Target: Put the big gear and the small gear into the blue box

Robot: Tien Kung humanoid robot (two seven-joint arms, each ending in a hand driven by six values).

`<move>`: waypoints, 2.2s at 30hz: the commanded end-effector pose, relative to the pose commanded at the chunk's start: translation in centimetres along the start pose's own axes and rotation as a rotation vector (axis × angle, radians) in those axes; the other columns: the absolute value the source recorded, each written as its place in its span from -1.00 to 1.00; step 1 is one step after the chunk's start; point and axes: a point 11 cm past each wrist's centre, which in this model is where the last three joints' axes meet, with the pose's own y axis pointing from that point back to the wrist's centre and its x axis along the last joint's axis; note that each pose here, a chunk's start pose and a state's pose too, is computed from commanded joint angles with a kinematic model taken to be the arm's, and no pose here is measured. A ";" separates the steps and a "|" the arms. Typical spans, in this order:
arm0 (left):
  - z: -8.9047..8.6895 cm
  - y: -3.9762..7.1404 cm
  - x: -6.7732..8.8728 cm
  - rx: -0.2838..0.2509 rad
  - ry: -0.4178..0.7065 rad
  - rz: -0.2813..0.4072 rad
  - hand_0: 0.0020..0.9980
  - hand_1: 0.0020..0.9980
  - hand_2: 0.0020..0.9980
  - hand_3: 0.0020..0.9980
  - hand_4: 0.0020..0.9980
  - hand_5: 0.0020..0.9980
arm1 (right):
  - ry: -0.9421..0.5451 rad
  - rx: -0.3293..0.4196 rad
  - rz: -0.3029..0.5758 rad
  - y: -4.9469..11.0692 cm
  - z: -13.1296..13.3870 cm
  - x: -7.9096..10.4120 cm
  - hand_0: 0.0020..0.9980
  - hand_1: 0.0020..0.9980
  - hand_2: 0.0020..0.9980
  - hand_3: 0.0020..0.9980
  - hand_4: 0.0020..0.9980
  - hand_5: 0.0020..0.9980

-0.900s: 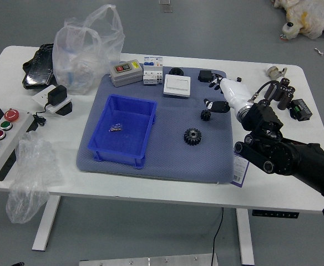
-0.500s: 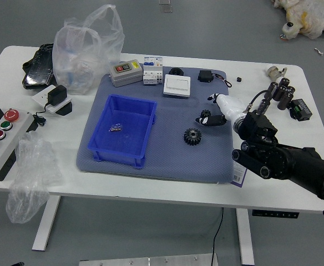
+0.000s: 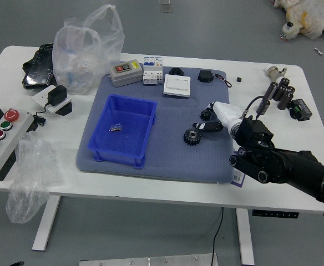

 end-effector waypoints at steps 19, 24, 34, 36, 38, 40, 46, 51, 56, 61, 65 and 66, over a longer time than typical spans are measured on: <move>-0.1 0.0 -0.1 -0.001 0.000 -0.002 0.31 0.18 0.17 0.48 0.50 0.24 | -0.011 0.016 0.053 -0.1 -0.1 1.1 0.32 0.41 0.36 0.04 0.04 -0.37; -0.1 0.0 -0.1 0.001 0.002 -0.002 0.31 0.18 0.17 0.48 0.50 0.24 | -0.016 0.032 0.081 -0.1 -0.4 2.0 0.31 0.41 0.35 0.03 0.06 -0.36; -0.2 0.0 -0.1 0.002 0.005 -0.001 0.31 0.18 0.17 0.49 0.49 0.24 | -0.032 0.147 0.135 0.8 -4.1 3.9 0.30 0.40 0.35 0.02 0.09 -0.33; -0.2 0.0 -0.1 0.003 0.005 -0.001 0.31 0.18 0.17 0.49 0.49 0.24 | -0.023 0.197 0.142 1.2 -5.9 4.1 0.30 0.40 0.35 0.02 0.09 -0.33; -0.2 0.0 -0.1 0.003 0.005 -0.001 0.31 0.18 0.17 0.49 0.49 0.24 | -0.011 0.246 0.144 1.7 -7.7 4.2 0.30 0.40 0.35 0.02 0.09 -0.33; -0.2 0.0 -0.1 0.003 0.005 -0.001 0.31 0.18 0.17 0.49 0.49 0.24 | 0.007 0.295 0.140 2.3 -9.3 4.1 0.30 0.40 0.35 0.01 0.09 -0.33; -0.3 0.0 0.1 0.007 0.005 0.002 0.31 0.18 0.17 0.49 0.49 0.25 | 0.067 0.446 0.110 4.6 -14.2 2.8 0.29 0.40 0.35 0.01 0.11 -0.32; -0.3 0.0 0.1 0.007 0.004 0.003 0.31 0.18 0.17 0.49 0.49 0.25 | 0.109 0.533 0.099 6.1 -16.9 1.7 0.30 0.40 0.35 0.02 0.14 -0.30; -0.2 0.0 0.1 0.006 0.000 0.002 0.31 0.18 0.17 0.49 0.49 0.25 | 0.130 0.549 0.085 6.4 -17.7 0.9 0.30 0.40 0.35 0.02 0.14 -0.30; -0.3 0.0 0.2 0.007 -0.002 0.003 0.31 0.19 0.17 0.49 0.50 0.26 | 0.109 0.495 0.074 5.9 -16.8 0.7 0.55 0.83 0.85 0.56 0.52 -0.14; -0.3 0.0 0.2 0.009 -0.003 0.003 0.31 0.18 0.17 0.49 0.50 0.26 | 0.109 0.481 0.065 5.8 -16.4 0.6 0.68 1.00 1.00 0.94 0.67 -0.12; -0.3 0.0 0.2 0.008 -0.003 0.004 0.31 0.18 0.17 0.49 0.50 0.26 | 0.110 0.480 0.063 5.8 -16.4 0.5 0.68 1.00 1.00 0.94 0.67 -0.12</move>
